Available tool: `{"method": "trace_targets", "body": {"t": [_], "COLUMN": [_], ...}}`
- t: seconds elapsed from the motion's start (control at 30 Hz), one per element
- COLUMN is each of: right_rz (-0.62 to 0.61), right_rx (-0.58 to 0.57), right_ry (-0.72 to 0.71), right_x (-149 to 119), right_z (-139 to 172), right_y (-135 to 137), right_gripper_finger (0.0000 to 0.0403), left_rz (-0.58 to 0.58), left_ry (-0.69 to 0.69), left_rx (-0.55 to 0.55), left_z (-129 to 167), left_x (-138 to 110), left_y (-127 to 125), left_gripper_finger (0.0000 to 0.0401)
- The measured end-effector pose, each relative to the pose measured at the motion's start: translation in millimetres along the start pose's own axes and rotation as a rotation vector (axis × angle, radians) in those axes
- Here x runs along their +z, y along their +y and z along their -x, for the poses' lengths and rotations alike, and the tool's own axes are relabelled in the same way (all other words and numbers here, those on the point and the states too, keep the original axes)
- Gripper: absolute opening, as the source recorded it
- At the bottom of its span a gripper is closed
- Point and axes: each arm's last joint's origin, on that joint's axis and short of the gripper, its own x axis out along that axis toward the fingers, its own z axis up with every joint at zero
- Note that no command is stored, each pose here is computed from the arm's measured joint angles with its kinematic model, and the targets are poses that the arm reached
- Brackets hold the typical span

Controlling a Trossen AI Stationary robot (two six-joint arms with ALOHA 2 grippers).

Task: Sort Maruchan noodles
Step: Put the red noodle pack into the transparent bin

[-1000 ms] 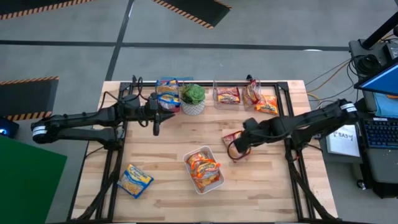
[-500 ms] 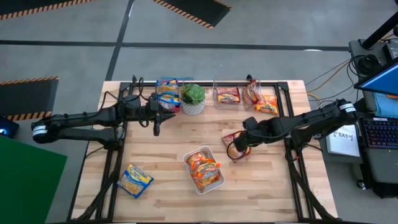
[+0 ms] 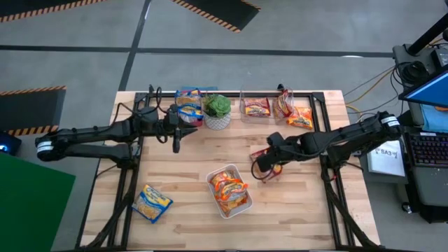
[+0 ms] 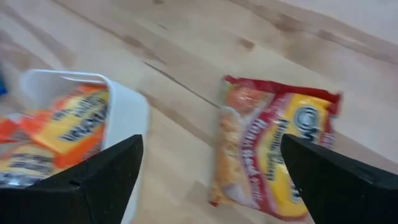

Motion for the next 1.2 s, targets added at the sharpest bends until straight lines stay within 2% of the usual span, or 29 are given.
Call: {"method": "trace_targets", "body": {"t": [0.17, 0.37, 0.43, 0.53, 0.63, 0.77, 0.9, 1.07, 1.2], "right_rz": [-0.029, -0.025, -0.040, -0.037, -0.009, 0.041, 0.059, 0.055, 0.053], "right_rx": [0.075, 0.069, 0.012, -0.181, -0.285, -0.254, -0.290, -0.303, -0.306], "right_ry": [0.000, 0.034, 0.087, 0.209, 0.238, 0.235, 0.250, 0.246, 0.245], "right_x": [3, 2, -2, -14, -20, -24, -26, -25, -25], "right_z": [2, 2, -4, -23, -41, -64, -75, -82, -84], "right_y": [7, 6, 3, -8, -13, -8, -10, -15, -18], "right_gripper_finger": [0.0370, 0.0370, 0.0370, 0.0370, 0.0370, 0.0370, 0.0370, 0.0368, 0.0347], "left_rz": [0.000, -0.001, -0.004, -0.004, -0.004, -0.004, -0.003, -0.003, -0.003], "left_ry": [0.000, 0.000, 0.001, 0.001, 0.001, 0.003, 0.009, 0.009, 0.009], "left_rx": [0.000, 0.000, 0.000, 0.000, 0.000, 0.000, 0.000, 0.000, 0.000], "left_z": [0, 0, 0, 0, 0, 0, 0, 0, 0], "left_x": [0, 0, 0, 0, 0, 0, -1, -1, -1], "left_y": [0, 0, 0, 0, 0, 0, 0, 0, 0], "left_gripper_finger": [0.0038, 0.0038, 0.0038, 0.0038, 0.0038, 0.0038, 0.0038, 0.0038, 0.0038]}}
